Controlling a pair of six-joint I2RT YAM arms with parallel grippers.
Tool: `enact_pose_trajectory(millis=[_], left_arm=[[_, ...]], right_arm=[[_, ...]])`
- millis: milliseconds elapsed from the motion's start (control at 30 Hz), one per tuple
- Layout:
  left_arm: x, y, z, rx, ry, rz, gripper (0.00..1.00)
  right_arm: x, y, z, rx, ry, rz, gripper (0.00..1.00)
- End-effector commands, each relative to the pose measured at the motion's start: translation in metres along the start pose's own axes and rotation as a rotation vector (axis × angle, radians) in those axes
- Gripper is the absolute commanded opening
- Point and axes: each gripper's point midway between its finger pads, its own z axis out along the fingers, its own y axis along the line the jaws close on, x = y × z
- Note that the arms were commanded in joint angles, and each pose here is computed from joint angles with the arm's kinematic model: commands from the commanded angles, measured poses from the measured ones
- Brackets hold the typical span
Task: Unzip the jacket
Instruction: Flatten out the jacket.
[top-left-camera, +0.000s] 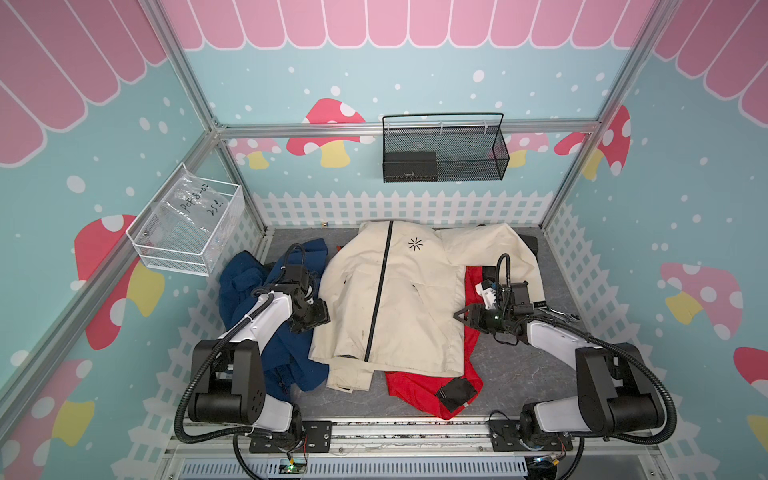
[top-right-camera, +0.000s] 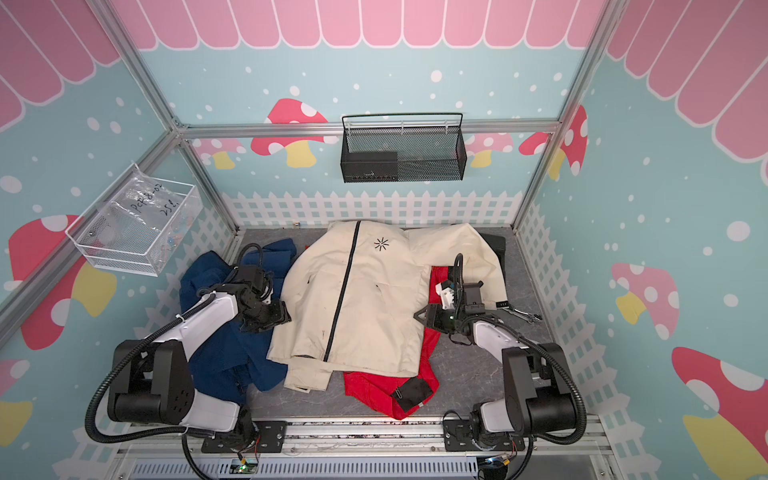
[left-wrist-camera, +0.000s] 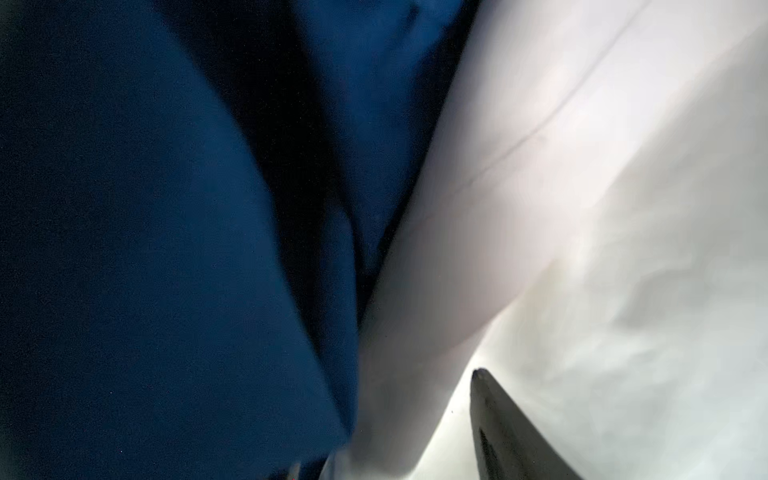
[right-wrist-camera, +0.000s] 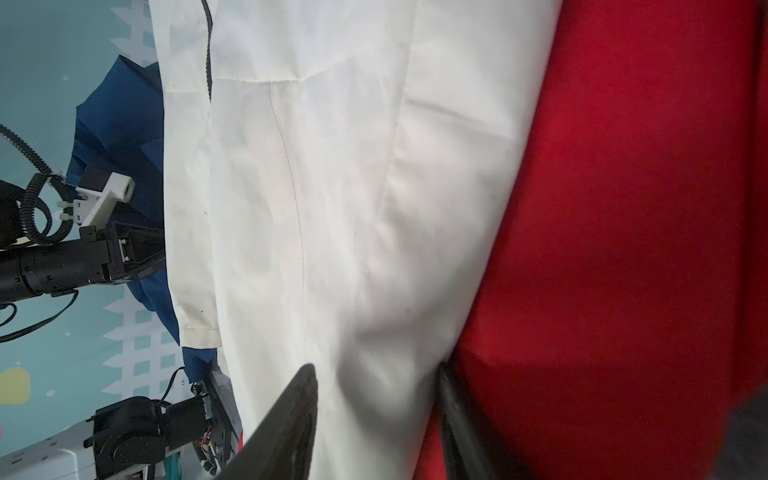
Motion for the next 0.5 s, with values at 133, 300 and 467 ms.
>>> enact_pose_trajectory(millis=[133, 300, 467], left_arm=[[-0.001, 0.008, 0.006, -0.028, 0.004, -0.019, 0.55], [0.0, 0.007, 0.009, -0.016, 0.017, -0.026, 0.26], [-0.005, 0.003, 0.001, 0.001, -0.007, -0.009, 0.03]], right_arm=[[0.009, 0.001, 0.01, -0.017, 0.014, 0.024, 0.4], [0.005, 0.001, 0.007, -0.001, -0.016, 0.019, 0.22], [-0.006, 0.007, -0.002, 0.014, -0.07, 0.002, 0.02]])
